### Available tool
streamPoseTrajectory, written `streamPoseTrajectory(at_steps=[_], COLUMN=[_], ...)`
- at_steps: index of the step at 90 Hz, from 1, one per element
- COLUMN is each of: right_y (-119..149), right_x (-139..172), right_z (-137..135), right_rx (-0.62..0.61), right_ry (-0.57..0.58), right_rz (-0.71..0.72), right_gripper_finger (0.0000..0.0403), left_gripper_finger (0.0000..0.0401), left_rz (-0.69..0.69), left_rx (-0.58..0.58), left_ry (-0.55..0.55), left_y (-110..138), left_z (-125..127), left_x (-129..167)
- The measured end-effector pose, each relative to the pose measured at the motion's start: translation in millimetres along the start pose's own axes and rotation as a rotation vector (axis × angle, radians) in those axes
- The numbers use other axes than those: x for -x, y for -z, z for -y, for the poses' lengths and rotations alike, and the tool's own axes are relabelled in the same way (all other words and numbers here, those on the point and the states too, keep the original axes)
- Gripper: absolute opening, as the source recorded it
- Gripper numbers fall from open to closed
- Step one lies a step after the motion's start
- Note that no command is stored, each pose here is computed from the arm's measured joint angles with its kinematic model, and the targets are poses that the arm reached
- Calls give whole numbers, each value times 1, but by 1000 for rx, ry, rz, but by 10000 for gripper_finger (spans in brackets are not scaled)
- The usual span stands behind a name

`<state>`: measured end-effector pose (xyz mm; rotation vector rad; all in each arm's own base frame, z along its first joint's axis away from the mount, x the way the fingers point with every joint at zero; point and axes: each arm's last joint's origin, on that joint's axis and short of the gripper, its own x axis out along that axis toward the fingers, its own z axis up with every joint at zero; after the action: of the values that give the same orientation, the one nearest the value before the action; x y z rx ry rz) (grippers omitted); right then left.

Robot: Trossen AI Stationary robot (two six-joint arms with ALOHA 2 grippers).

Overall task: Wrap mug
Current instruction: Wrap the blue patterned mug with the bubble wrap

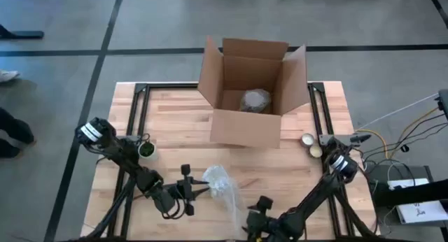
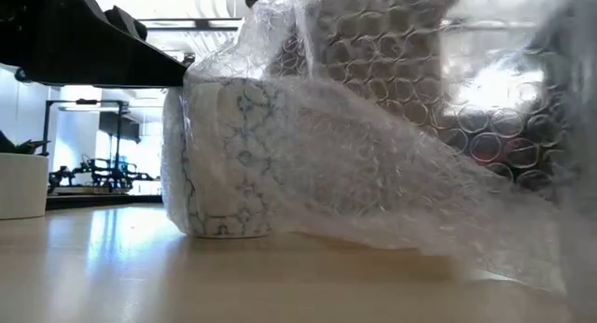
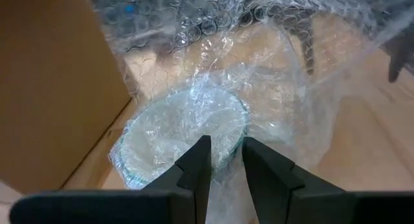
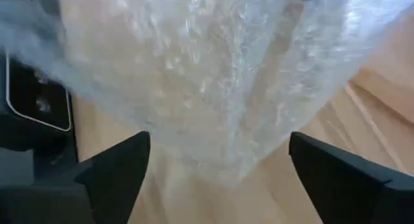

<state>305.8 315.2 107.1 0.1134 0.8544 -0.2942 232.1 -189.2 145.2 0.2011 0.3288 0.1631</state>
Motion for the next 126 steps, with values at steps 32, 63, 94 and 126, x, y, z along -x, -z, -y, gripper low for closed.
streamPoseTrajectory(at_steps=[32, 63, 94, 126], right_y=[14, 16, 15, 1], right_x=[-15, -29, -7, 17], right_z=[-5, 0, 5, 6], right_rx=[57, -71, -164, -110], right_ry=[30, 72, 88, 21], right_rz=[59, 64, -28, -85], right_gripper_finger=[359, 359, 269, 73], left_gripper_finger=[75, 75, 75, 75], left_rz=[-1, -3, -6, -8], left_rx=[-1, 3, 2, 4], left_ry=[-1, -1, 4, 15], left_y=[0, 0, 1, 1], left_z=[0, 0, 0, 0], left_x=[0, 0, 0, 0])
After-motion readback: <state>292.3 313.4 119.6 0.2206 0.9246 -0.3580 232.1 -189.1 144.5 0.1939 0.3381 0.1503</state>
